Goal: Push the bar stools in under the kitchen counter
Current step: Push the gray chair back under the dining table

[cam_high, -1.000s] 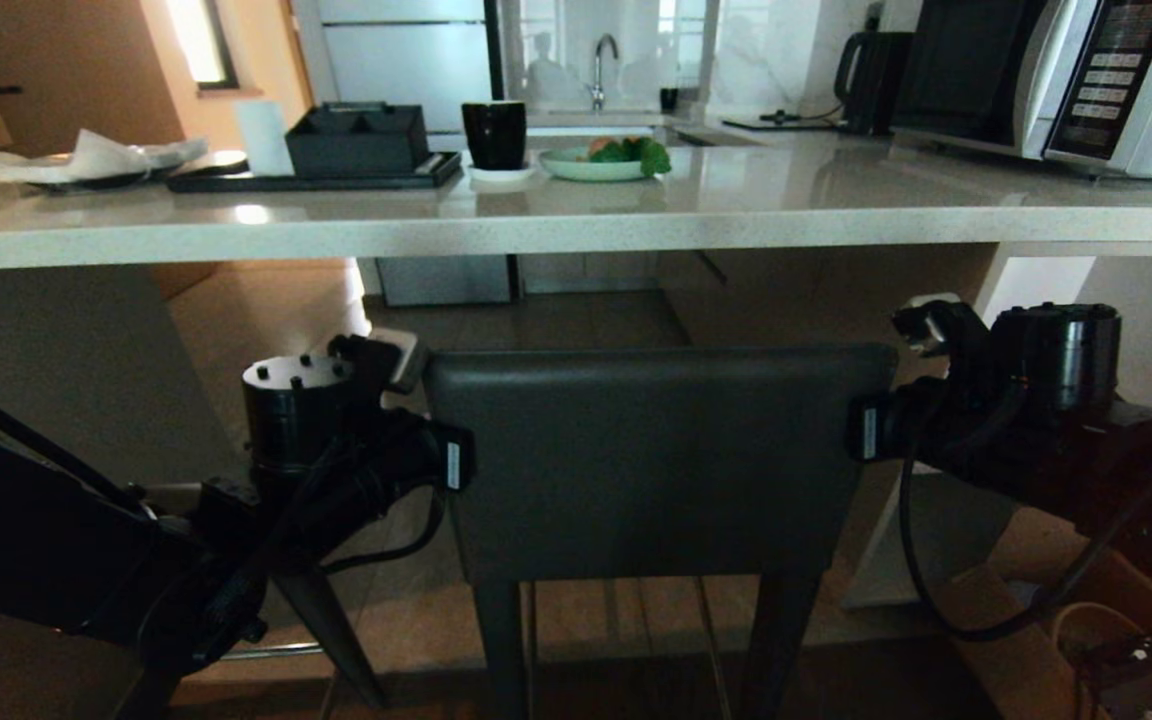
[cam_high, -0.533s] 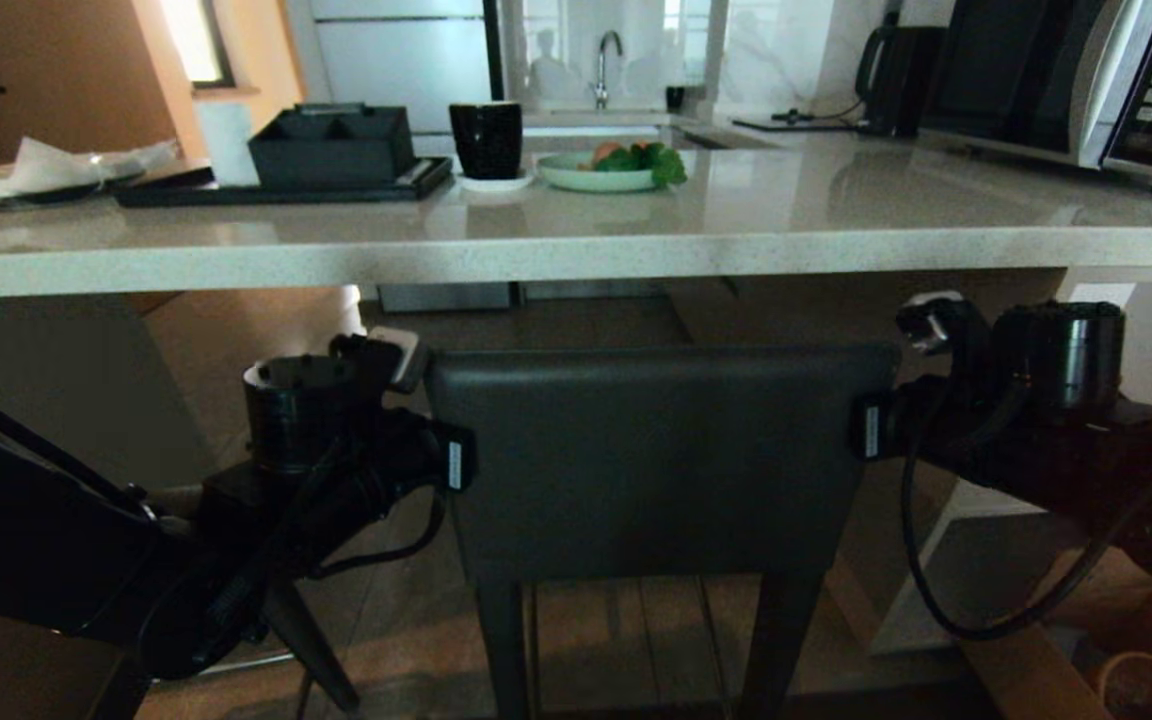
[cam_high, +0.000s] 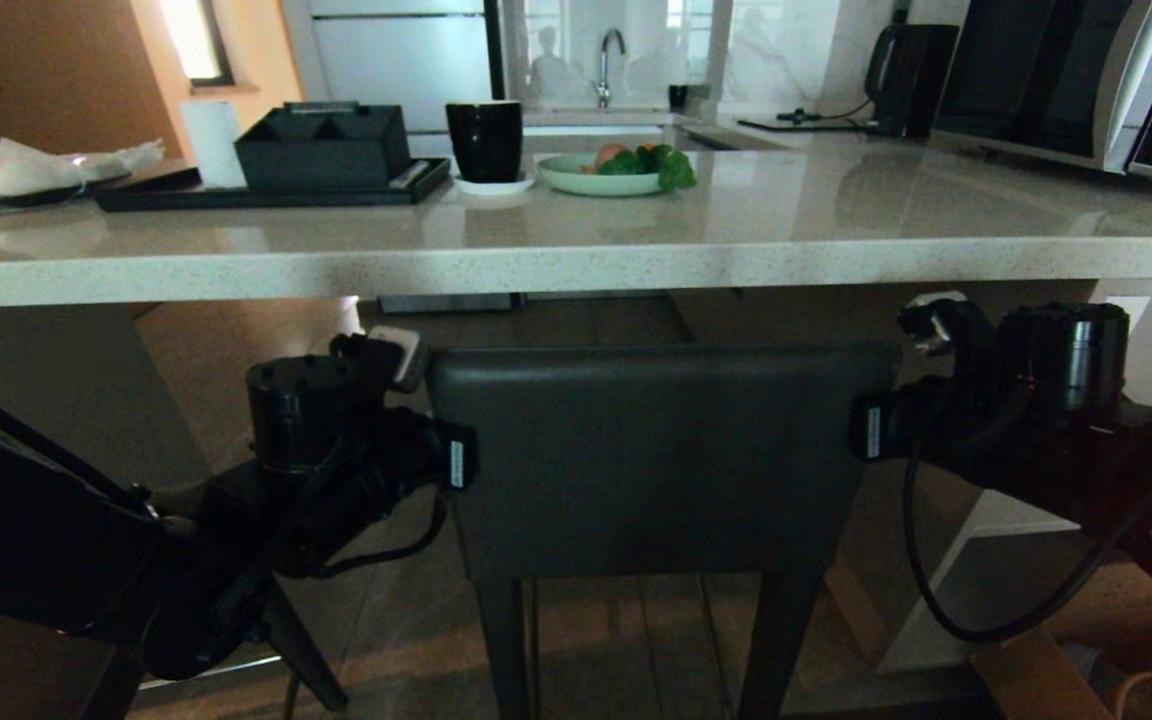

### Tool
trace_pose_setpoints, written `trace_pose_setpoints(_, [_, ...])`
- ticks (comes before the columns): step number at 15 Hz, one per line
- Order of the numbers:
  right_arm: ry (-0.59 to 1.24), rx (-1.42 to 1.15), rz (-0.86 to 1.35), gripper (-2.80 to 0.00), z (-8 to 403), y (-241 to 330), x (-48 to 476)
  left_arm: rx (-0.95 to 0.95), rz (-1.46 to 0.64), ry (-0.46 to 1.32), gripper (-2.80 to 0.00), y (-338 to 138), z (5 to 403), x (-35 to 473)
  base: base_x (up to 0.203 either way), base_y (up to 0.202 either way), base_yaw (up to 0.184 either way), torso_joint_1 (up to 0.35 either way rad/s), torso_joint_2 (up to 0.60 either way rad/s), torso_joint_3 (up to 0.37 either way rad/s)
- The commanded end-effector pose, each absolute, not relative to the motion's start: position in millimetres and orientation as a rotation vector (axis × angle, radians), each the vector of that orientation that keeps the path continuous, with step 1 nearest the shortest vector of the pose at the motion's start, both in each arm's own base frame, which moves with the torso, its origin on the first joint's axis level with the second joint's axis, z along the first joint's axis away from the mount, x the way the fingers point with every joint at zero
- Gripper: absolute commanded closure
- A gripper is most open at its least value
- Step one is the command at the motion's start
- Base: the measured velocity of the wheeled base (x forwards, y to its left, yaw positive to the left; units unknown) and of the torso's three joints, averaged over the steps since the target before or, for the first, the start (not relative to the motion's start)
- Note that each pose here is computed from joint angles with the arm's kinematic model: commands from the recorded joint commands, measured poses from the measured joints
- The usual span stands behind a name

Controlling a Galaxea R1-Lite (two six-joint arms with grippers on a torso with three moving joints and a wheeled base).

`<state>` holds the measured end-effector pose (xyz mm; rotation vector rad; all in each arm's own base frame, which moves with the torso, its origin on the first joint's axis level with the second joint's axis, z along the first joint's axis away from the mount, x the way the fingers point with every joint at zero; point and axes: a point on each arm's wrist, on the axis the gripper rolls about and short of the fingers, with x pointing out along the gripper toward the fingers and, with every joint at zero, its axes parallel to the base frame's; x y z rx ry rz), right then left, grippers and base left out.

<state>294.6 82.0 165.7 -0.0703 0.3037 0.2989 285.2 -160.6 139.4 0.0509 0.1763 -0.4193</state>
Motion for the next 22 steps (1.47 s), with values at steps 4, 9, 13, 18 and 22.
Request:
trace_pose_setpoints(4, [0.297, -0.07, 0.285, 0.0, 167, 80, 299, -0.011, -0.402, 0.152, 0.0, -216, 138, 281, 0.0, 0.0, 0.0, 0.0, 0.0, 0.0])
trace_pose_setpoints(9, [0.296, -0.07, 0.235, 0.0, 166, 72, 304, -0.007, -0.392, 0.166, 0.0, -223, 132, 282, 0.0, 0.0, 0.0, 0.0, 0.0, 0.0])
trace_pose_setpoints(13, [0.285, -0.065, 0.23, 0.0, 171, 70, 299, -0.019, -0.372, 0.146, 0.0, -209, 143, 280, 0.0, 0.0, 0.0, 0.0, 0.0, 0.0])
trace_pose_setpoints(18, [0.222, -0.06, 0.23, 0.0, 195, 65, 275, -0.058, -0.361, 0.076, 0.0, -177, 178, 245, 0.0, 0.0, 0.0, 0.0, 0.0, 0.0])
trace_pose_setpoints(22, [0.254, -0.062, 0.228, 0.0, 188, 60, 259, -0.034, -0.355, 0.123, 0.0, -164, 166, 229, 0.0, 0.0, 0.0, 0.0, 0.0, 0.0])
